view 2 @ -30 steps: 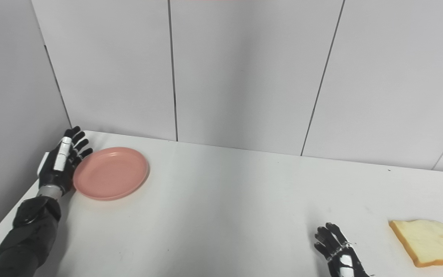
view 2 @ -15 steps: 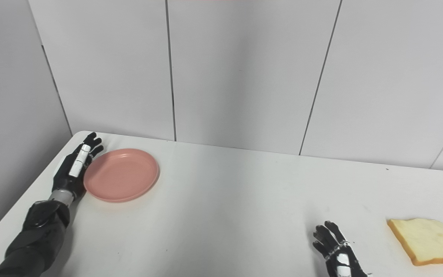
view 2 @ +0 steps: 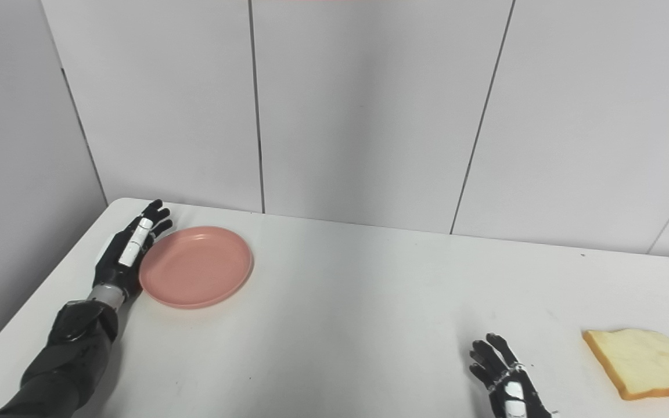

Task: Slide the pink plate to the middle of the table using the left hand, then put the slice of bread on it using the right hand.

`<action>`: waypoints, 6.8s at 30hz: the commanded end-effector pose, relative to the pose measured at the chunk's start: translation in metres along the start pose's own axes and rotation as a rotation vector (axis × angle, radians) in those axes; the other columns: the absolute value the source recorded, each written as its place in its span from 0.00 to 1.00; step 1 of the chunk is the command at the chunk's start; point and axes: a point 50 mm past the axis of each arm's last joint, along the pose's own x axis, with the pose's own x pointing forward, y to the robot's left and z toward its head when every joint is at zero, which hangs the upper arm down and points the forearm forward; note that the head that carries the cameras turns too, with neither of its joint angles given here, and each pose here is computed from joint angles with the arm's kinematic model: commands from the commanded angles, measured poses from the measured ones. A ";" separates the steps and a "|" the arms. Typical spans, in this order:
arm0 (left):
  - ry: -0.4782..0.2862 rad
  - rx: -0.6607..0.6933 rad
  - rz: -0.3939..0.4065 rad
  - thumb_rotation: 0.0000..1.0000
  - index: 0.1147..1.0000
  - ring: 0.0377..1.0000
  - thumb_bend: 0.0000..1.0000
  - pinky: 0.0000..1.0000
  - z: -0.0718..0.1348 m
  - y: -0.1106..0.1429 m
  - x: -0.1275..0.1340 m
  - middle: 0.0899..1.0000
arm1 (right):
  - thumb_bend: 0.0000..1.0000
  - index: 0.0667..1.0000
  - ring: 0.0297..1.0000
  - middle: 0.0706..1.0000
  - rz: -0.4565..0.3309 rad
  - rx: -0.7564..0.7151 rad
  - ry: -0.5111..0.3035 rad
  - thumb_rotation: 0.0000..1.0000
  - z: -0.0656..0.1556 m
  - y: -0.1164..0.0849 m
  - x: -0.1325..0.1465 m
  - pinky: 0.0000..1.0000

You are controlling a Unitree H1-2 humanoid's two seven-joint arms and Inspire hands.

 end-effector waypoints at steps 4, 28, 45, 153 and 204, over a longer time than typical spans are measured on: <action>-0.030 0.000 -0.066 0.69 0.85 0.90 0.91 0.81 0.017 -0.028 0.015 0.90 | 0.70 0.80 0.81 0.77 -0.028 0.058 0.118 0.86 -0.026 0.015 -0.029 0.84; 0.058 -0.050 -0.221 0.70 0.86 0.89 0.89 0.78 -0.021 -0.108 -0.007 0.90 | 0.70 0.79 0.80 0.76 -0.016 0.056 0.114 0.87 -0.025 0.022 -0.030 0.82; 0.083 -0.082 -0.303 0.69 0.83 0.88 0.86 0.76 -0.038 -0.174 -0.021 0.89 | 0.70 0.79 0.78 0.73 -0.012 0.067 0.116 0.87 -0.026 0.033 -0.029 0.81; 0.129 -0.029 -0.388 0.73 0.85 0.89 0.80 0.78 -0.039 -0.189 -0.029 0.88 | 1.00 0.93 0.90 0.92 0.331 -1.543 0.006 0.31 0.233 -0.220 0.162 0.80; 0.157 -0.073 -0.371 0.70 0.86 0.90 0.81 0.80 -0.048 -0.185 -0.038 0.90 | 1.00 0.88 0.98 0.97 0.581 -1.951 0.653 0.14 0.223 -0.188 0.243 0.99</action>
